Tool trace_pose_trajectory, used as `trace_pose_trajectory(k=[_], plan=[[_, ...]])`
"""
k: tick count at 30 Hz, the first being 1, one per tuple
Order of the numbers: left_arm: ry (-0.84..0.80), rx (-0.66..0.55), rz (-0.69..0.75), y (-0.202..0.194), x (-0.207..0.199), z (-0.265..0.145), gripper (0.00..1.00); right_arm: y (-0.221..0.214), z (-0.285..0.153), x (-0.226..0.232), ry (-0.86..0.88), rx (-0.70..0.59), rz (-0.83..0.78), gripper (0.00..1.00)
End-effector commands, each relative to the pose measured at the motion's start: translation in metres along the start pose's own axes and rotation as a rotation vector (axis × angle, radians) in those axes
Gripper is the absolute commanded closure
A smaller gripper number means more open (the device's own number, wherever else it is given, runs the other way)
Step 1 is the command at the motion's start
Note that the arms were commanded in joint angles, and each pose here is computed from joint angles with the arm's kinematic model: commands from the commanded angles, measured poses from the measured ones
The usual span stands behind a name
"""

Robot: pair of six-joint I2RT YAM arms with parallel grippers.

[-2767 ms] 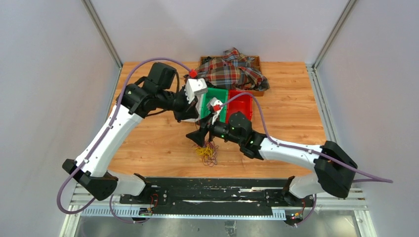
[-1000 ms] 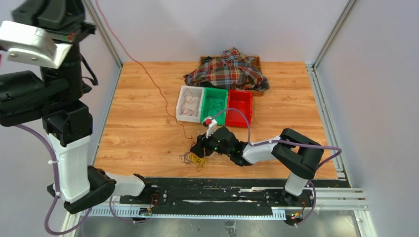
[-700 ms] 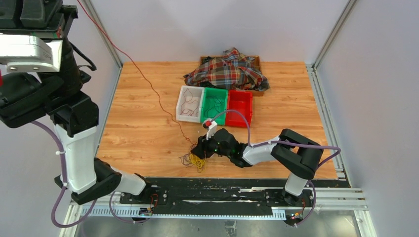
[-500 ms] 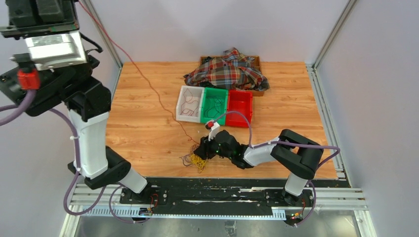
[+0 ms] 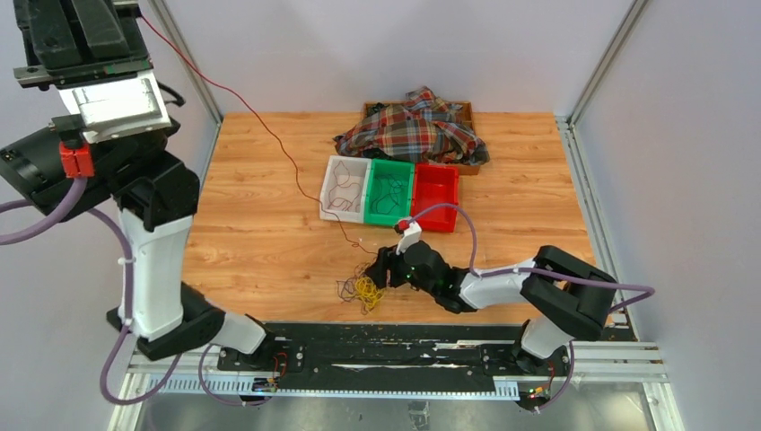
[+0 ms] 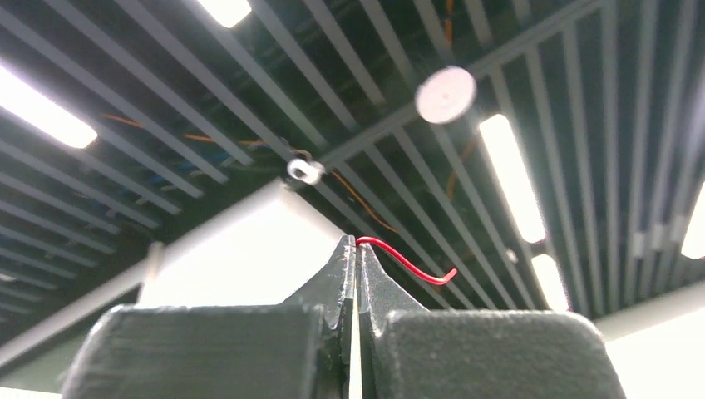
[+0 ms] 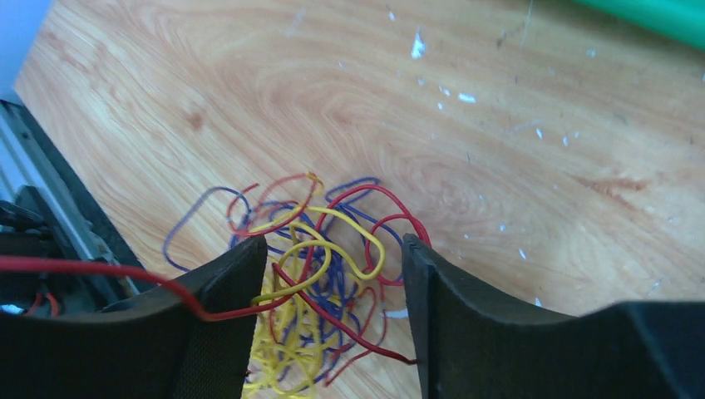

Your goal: Untangle the cables

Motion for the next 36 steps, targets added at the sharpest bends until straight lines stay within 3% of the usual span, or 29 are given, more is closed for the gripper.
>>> trace_pose_trajectory(k=[1, 8, 9, 14, 21, 24, 29, 30, 32, 36], plan=[[-0.072, 0.087, -0.137, -0.003, -0.005, -0.022, 0.99, 0.043, -0.002, 0.030, 0.067, -0.121, -0.104, 0.45], [-0.317, 0.329, -0.210, -0.024, -0.055, -0.087, 0.99, 0.079, 0.000, 0.065, 0.161, -0.199, -0.210, 0.97], [-0.350, 0.357, -0.211, -0.025, -0.059, -0.096, 0.99, 0.082, 0.001, 0.066, 0.164, -0.206, -0.216, 0.99], [-0.586, 0.505, -0.233, -0.028, -0.086, -0.164, 0.99, 0.097, -0.004, 0.072, 0.215, -0.228, -0.222, 0.99], [-1.189, 0.837, -0.460, -0.002, -0.155, -0.355, 0.99, 0.119, -0.024, 0.101, 0.374, -0.267, -0.220, 0.99], [-1.402, 0.856, -0.568, 0.023, -0.168, -0.425, 0.99, 0.120, -0.031, 0.114, 0.451, -0.251, -0.214, 1.00], [-1.623, 0.892, -0.615, 0.038, -0.184, -0.494, 0.91, 0.114, -0.032, 0.122, 0.515, -0.201, -0.201, 0.99], [-1.678, 0.899, -0.631, 0.042, -0.186, -0.504, 0.85, 0.113, -0.032, 0.122, 0.518, -0.195, -0.199, 0.99], [-1.783, 0.895, -0.706, 0.052, -0.188, -0.520, 0.65, 0.111, -0.032, 0.122, 0.529, -0.186, -0.199, 0.99], [-1.913, 0.784, -0.844, 0.072, -0.188, -0.531, 0.60, 0.110, -0.033, 0.127, 0.560, -0.169, -0.204, 0.99]])
Point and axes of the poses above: each gripper's point midway between its finger pads, its own z axis out along the fingers, its own x axis along the line the jaws close on, y = z × x, the point moved 5 cm from there along -z, back along the fingers, and after that the axes turned 10 degrees about z, right-handed, at the moved point
